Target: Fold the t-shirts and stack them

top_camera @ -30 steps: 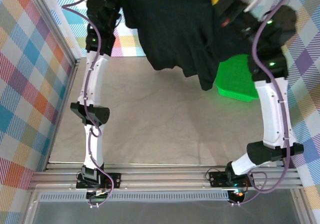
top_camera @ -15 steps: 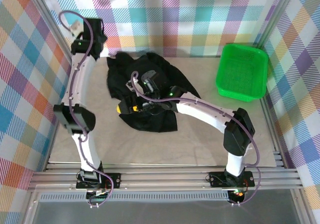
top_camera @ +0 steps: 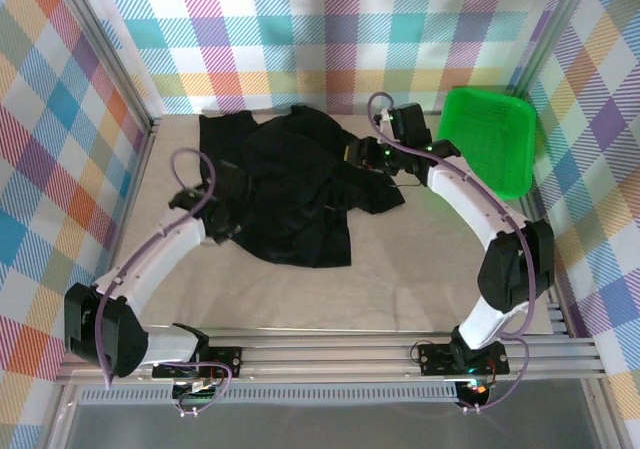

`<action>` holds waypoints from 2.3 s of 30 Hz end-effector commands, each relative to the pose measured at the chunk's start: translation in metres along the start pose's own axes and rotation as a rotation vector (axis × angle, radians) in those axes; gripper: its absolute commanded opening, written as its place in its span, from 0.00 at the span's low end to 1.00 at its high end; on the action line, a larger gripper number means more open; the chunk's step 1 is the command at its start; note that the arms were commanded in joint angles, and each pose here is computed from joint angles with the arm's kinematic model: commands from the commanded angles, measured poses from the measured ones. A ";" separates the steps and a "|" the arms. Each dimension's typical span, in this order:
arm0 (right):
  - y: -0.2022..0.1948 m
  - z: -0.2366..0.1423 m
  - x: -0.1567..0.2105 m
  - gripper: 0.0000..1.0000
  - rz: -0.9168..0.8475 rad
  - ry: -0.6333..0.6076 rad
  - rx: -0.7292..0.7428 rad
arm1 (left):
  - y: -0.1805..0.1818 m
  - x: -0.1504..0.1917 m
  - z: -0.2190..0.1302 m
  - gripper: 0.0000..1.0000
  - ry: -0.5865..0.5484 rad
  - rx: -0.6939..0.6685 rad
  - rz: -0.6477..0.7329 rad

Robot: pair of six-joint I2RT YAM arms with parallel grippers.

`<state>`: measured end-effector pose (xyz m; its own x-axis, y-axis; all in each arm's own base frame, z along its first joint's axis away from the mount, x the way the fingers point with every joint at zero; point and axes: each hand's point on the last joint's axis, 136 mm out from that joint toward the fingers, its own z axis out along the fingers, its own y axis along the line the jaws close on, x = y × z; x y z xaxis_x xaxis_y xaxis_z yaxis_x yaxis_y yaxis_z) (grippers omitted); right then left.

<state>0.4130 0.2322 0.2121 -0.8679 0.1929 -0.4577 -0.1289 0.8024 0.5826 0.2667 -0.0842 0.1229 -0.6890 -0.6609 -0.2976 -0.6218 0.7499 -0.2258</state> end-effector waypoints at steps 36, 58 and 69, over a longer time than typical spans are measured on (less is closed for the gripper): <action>-0.054 0.004 0.036 0.44 0.095 0.108 0.100 | -0.047 0.072 0.087 0.33 0.218 0.019 -0.323; -0.084 -0.005 0.034 0.44 0.129 0.084 0.200 | -0.021 0.026 0.003 0.00 0.015 0.031 -0.270; -0.149 -0.002 0.070 0.46 0.260 0.137 0.400 | 0.074 0.017 -0.032 0.00 -0.118 -0.038 -0.354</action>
<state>0.3823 0.1370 0.1070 -0.9116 0.3182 -0.2604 0.2041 0.9000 0.3852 0.2281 -0.0779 0.1447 -0.4136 -0.8780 -0.2408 -0.7700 0.4785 -0.4220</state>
